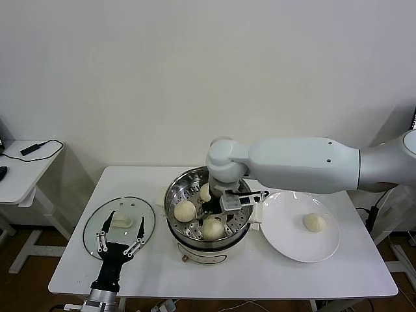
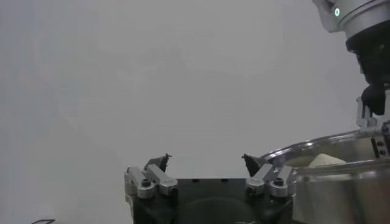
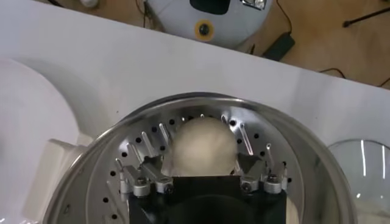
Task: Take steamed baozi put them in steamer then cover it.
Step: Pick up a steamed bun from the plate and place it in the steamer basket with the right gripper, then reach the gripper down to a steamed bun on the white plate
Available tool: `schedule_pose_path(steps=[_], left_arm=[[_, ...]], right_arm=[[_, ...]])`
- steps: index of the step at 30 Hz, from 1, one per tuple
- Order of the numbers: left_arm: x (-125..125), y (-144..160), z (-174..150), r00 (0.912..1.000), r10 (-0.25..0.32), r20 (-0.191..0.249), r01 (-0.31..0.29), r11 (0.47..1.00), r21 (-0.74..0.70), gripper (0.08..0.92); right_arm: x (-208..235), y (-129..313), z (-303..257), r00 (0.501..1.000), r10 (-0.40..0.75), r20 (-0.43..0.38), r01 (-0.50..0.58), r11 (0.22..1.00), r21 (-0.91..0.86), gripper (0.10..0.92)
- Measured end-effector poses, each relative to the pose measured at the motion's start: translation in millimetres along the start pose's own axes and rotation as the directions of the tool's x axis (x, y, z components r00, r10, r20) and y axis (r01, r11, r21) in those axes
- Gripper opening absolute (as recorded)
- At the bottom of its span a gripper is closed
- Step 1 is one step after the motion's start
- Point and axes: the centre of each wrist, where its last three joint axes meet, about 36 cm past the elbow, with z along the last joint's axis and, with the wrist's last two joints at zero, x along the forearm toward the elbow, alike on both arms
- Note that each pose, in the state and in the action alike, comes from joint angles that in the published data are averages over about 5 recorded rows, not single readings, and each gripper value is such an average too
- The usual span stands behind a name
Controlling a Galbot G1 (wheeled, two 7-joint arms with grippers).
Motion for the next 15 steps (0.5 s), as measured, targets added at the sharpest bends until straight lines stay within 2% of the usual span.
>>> schedule_pose_path(steps=[4,8,11,15], left_arm=[[0,0,0,1.0,0.001,0.0,-0.001,1.0,-0.001,0.823],[-1,0,0,1.0,0.006,0.001,-0.006,1.0,-0.003,0.823],[-1,-1,-1,0.9999,0.01,0.002,-0.01,1.0,-0.002,0.823],[-2,-2,-3,0.9999,0.014,0.005,-0.014,1.0,-0.002,0.823]], right_arm=[[32,24,15,0.999,0.037,-0.024,-0.041,0.987,-0.158,0.823],[62,67,32,0.996,0.074,-0.053,-0.088,0.926,-0.368,0.823],[74,110,42,0.993,0.097,-0.069,-0.119,0.833,-0.54,0.823],[81,177,52,0.99,0.105,-0.092,-0.138,0.659,-0.739,0.823]])
